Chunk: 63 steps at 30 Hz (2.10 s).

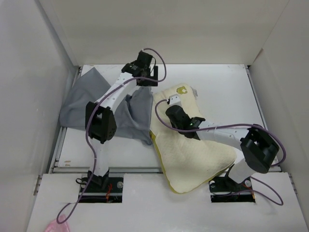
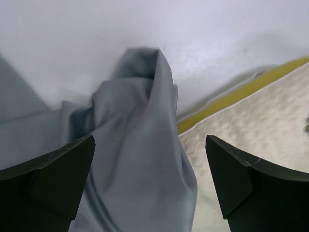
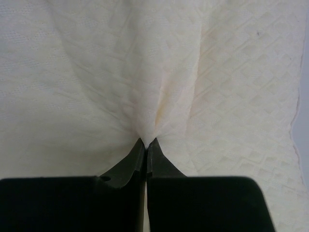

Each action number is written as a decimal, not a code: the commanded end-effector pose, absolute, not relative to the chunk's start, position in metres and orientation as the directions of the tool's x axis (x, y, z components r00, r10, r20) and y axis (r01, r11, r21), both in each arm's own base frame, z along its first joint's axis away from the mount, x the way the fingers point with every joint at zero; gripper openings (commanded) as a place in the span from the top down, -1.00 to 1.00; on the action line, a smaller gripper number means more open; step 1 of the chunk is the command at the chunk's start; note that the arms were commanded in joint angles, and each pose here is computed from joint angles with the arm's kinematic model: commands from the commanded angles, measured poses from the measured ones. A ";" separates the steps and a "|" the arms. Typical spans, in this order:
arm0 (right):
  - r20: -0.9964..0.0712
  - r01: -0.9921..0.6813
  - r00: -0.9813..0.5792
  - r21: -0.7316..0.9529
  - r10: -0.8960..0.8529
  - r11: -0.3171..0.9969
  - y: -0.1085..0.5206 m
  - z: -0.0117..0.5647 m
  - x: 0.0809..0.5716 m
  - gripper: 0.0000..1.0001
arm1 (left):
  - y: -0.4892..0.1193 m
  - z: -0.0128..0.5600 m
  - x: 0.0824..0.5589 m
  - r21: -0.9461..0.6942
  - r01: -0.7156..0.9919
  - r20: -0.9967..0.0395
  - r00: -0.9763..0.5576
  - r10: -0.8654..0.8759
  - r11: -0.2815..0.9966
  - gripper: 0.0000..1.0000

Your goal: Put the pillow into the pillowcase

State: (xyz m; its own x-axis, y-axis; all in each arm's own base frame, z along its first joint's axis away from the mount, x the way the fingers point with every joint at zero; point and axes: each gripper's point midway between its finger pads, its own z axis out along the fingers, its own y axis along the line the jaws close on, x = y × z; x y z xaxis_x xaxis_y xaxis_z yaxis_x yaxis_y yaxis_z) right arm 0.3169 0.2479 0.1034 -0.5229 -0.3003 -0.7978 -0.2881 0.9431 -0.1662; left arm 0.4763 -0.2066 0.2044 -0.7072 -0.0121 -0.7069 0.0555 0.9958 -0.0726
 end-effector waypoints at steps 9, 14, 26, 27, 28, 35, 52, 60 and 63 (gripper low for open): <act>-0.827 -0.284 -0.479 -0.172 -0.295 0.943 0.254 0.117 0.322 1.00 | -0.227 0.134 0.436 -0.078 0.235 -0.540 -0.827 0.157 0.969 0.13; -0.851 -0.399 -0.368 -0.220 -0.375 0.890 0.269 0.132 0.302 1.00 | -0.235 0.146 0.453 -0.049 0.191 -0.576 -0.807 0.128 0.980 1.00; -0.969 -0.744 0.003 -0.169 -0.249 0.647 0.329 0.193 0.245 1.00 | -0.288 0.226 0.450 -0.146 0.307 -0.693 -0.710 0.124 0.940 1.00; -0.966 -0.764 0.042 -0.196 -0.256 0.614 0.333 0.196 0.243 1.00 | -0.293 0.223 0.442 -0.143 0.322 -0.686 -0.714 0.141 0.936 1.00; -0.966 -0.769 0.065 -0.208 -0.250 0.604 0.336 0.201 0.242 1.00 | -0.297 0.223 0.439 -0.143 0.331 -0.686 -0.713 0.147 0.933 1.00; -0.959 -0.862 0.201 -0.271 -0.201 0.429 0.373 0.217 0.226 1.00 | -0.315 0.229 0.428 -0.134 0.373 -0.703 -0.689 0.178 0.918 1.00; -0.992 -0.708 0.066 0.030 0.109 0.705 0.332 0.242 0.330 1.00 | -0.290 0.249 0.282 -0.268 0.437 -0.739 -0.665 0.108 0.859 1.00; -0.967 -0.490 -0.025 0.232 0.253 0.840 0.277 0.273 0.397 1.00 | -0.280 0.158 0.218 -0.375 0.326 -0.558 -0.827 0.070 0.868 1.00; -0.963 -0.464 -0.028 0.251 0.269 0.850 0.261 0.272 0.408 1.00 | -0.261 0.132 0.210 -0.324 0.244 -0.505 -0.862 0.051 0.914 1.00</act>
State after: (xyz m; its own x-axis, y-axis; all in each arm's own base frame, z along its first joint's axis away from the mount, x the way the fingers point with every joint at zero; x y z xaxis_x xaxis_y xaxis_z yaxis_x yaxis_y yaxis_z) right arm 0.3707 0.2792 0.1771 -0.2283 0.0362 -0.9729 -0.5283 0.8348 0.1550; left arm 0.2316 -0.2714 0.1445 -0.8023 0.1007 -0.5884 0.3344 0.8923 -0.3033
